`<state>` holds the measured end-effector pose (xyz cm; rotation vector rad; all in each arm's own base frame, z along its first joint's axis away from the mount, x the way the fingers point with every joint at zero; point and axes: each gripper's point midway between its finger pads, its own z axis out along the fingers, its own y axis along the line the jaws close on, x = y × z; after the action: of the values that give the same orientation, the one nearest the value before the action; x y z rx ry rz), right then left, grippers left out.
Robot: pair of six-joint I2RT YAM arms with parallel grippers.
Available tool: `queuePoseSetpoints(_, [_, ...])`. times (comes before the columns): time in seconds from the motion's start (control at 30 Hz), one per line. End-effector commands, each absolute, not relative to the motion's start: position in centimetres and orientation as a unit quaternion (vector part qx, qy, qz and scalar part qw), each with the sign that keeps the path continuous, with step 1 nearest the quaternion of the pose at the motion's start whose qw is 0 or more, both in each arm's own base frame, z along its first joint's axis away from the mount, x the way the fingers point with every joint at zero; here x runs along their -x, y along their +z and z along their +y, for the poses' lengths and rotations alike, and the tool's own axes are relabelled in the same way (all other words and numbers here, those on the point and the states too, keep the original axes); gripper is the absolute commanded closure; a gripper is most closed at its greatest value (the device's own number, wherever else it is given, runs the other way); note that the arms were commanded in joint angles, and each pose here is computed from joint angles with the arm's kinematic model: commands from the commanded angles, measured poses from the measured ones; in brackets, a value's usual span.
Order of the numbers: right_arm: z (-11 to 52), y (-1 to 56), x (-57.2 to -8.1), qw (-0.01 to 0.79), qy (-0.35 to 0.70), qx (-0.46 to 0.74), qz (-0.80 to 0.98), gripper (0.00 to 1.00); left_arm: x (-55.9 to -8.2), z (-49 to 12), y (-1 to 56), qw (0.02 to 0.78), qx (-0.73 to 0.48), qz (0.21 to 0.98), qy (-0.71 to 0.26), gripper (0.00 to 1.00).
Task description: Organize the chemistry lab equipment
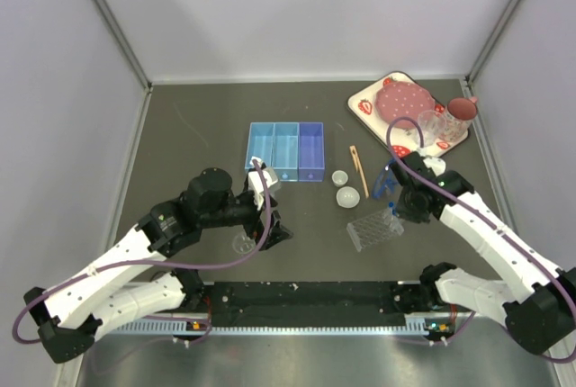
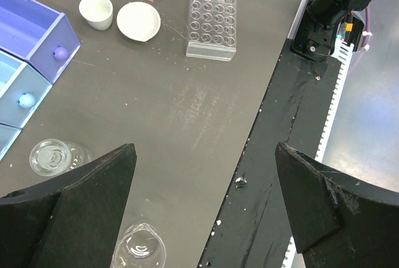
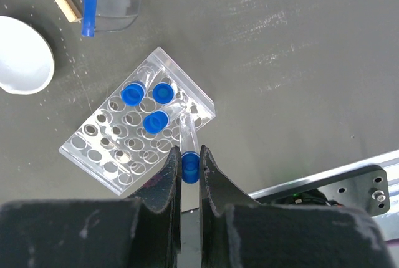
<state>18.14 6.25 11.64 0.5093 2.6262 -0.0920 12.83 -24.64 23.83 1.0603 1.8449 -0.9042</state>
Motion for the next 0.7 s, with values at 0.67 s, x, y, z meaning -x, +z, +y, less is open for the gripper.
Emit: queuePoseSetpoints(0.67, [5.06, 11.04, -16.99, 0.218, -0.057, -0.197, 0.954, 1.00, -12.98, -24.86, 25.08, 0.429, -0.422, 0.711, -0.365, 0.01])
